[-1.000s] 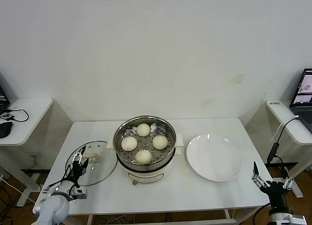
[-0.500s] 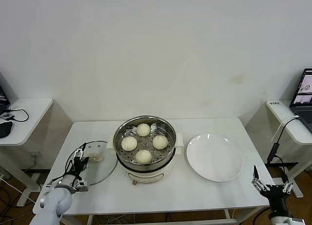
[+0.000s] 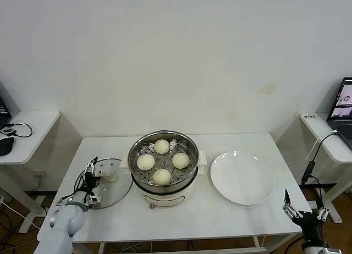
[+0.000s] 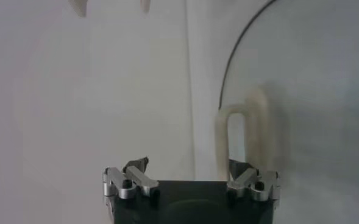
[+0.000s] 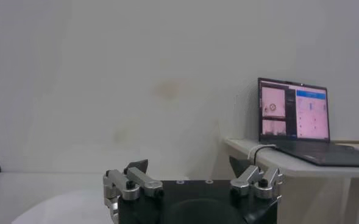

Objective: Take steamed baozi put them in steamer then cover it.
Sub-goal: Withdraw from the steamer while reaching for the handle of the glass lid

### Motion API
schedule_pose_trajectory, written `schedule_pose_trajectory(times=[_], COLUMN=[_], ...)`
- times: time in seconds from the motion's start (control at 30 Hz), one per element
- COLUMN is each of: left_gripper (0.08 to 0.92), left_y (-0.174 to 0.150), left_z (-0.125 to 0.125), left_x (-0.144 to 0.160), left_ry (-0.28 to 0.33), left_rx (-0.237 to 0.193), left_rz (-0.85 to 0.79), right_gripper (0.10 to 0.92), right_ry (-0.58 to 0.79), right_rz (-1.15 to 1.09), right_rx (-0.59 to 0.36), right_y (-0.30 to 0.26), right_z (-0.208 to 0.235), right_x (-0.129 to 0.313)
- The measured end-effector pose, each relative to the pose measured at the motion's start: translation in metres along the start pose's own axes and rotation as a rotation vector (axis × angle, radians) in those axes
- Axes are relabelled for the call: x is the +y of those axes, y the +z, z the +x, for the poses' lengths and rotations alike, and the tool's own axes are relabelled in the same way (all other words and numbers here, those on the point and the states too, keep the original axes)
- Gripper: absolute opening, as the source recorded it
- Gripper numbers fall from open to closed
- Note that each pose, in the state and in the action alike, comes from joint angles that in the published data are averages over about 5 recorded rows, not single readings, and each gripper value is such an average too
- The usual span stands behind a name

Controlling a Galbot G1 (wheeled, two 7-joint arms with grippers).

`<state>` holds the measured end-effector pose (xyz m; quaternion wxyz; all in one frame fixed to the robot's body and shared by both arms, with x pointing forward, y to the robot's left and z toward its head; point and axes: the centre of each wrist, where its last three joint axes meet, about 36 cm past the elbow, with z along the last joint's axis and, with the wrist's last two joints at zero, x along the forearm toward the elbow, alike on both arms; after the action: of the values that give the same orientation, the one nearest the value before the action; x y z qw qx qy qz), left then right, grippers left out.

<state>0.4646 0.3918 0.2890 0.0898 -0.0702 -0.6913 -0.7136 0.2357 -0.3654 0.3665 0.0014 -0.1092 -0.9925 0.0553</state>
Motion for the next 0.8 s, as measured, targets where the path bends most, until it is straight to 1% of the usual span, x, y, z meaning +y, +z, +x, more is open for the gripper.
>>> schedule_pose_trajectory(times=[0.1,0.2,0.57,0.73,0.8], left_gripper=[0.809,0.749,0.429,0.291,0.223], left_y=[0.0,0.0,0.006,0.006,0.006], left_z=[-0.003,-0.004,-0.007,-0.007,-0.007], left_x=[-0.001,-0.003,-0.01,-0.012,-0.013], left_ry=[0.002,0.009,0.031,0.028,0.022], left_rx=[0.003,0.006,0.016,0.016,0.017], left_rz=[0.006,0.008,0.014,0.025,0.031], right_gripper=[0.823,0.823,0.823,0.823,0.823], right_ry=[0.0,-0.001,-0.008,-0.013,-0.015], right_rz=[0.0,0.0,-0.004,-0.006,-0.006], right_rx=[0.001,0.001,0.004,0.007,0.007], right_y=[0.0,0.0,0.001,0.002,0.002], right_z=[0.0,0.0,0.001,0.001,0.001], right_x=[0.0,0.0,0.003,0.004,0.005])
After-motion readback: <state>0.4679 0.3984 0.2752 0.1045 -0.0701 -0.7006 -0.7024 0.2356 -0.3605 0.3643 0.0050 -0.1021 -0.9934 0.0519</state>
